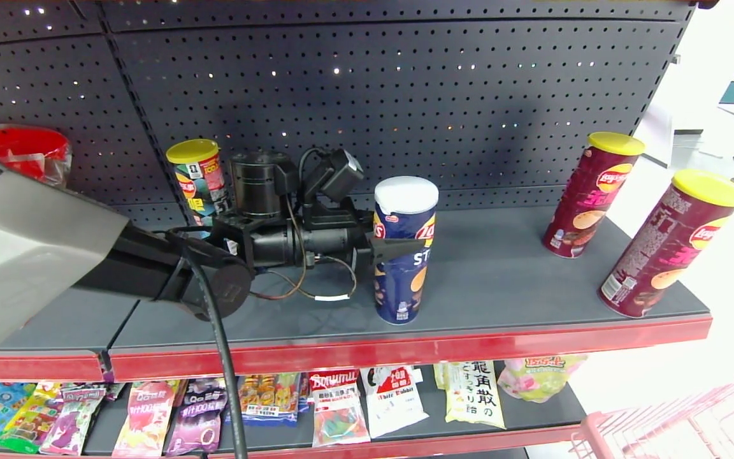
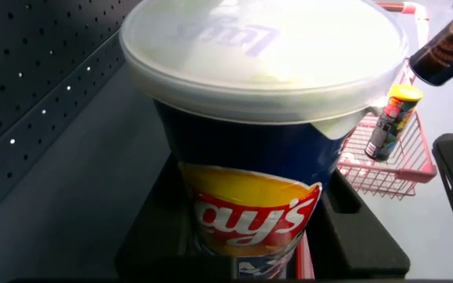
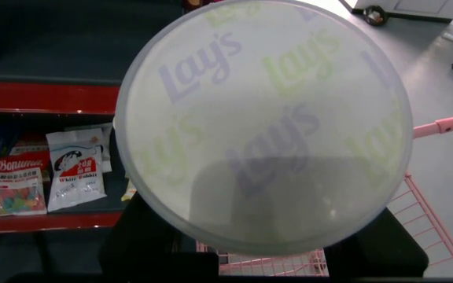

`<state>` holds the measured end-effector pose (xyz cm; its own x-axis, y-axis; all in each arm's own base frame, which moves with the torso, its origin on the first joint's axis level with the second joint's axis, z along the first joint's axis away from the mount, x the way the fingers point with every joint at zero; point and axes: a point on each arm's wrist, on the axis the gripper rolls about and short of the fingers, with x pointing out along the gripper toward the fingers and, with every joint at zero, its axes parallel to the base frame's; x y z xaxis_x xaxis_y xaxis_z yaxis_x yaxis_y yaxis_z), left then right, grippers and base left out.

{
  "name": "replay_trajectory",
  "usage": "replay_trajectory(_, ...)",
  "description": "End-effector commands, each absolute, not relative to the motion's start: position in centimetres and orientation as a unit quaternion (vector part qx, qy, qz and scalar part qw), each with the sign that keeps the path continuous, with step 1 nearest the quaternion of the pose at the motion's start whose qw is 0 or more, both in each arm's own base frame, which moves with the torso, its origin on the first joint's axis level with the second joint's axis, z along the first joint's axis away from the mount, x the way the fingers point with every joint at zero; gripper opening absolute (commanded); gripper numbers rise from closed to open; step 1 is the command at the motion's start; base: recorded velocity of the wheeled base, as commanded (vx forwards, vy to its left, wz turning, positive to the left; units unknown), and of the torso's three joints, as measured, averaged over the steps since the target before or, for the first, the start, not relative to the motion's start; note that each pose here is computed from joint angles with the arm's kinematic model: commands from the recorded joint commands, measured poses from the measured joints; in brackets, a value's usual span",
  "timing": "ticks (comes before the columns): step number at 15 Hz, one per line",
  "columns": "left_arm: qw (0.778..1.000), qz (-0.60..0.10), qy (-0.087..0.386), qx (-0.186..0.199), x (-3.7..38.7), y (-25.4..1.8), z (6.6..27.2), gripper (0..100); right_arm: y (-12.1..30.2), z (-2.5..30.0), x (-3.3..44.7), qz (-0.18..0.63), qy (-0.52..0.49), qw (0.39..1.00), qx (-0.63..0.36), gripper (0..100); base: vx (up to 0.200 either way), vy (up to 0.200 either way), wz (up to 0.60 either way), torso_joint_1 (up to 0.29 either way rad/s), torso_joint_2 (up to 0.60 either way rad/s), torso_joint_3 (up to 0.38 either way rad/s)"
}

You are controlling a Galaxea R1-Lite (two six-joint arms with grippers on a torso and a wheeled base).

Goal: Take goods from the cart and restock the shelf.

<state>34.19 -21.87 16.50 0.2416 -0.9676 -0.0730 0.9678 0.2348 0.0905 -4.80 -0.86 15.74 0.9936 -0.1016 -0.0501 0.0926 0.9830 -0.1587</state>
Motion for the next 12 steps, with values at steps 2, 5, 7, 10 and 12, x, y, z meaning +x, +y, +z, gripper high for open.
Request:
replay_trajectory(2, 0.786, -0.616, 0.004, 0.058, 34.1, -22.0, 16.4, 0, -0.9, 15.7, -4.8, -0.049, 0.029, 0.995, -0.079, 0, 0.000, 0.000, 0.00, 0.000, 0.00, 0.000)
replay_trajectory(5, 0.786, -0.616, 0.005, 0.057, 34.1, -21.9, 16.4, 0, -0.9, 15.7, -4.8, -0.049, 0.028, 0.995, -0.078, 0, 0.000, 0.000, 0.00, 0.000, 0.00, 0.000)
replay_trajectory(7, 0.787, -0.614, 0.004, 0.058, 34.2, -21.9, 16.3, 0, -0.9, 15.7, -4.8, -0.049, 0.028, 0.995, -0.078, 0, 0.000, 0.000, 0.00, 0.000, 0.00, 0.000)
replay_trajectory(10, 0.790, -0.611, 0.008, 0.046, 34.0, -21.9, 16.8, 100, -0.9, 15.7, -4.9, -0.049, 0.027, 0.995, -0.078, 0, 0.000, 0.000, 0.00, 0.000, 0.00, 0.000)
replay_trajectory(12, 0.791, -0.611, 0.007, 0.040, 33.6, -21.7, 17.4, 100, -0.9, 15.7, -4.8, -0.049, 0.028, 0.995, -0.078, 0, 0.000, 0.000, 0.00, 0.000, 0.00, 0.000)
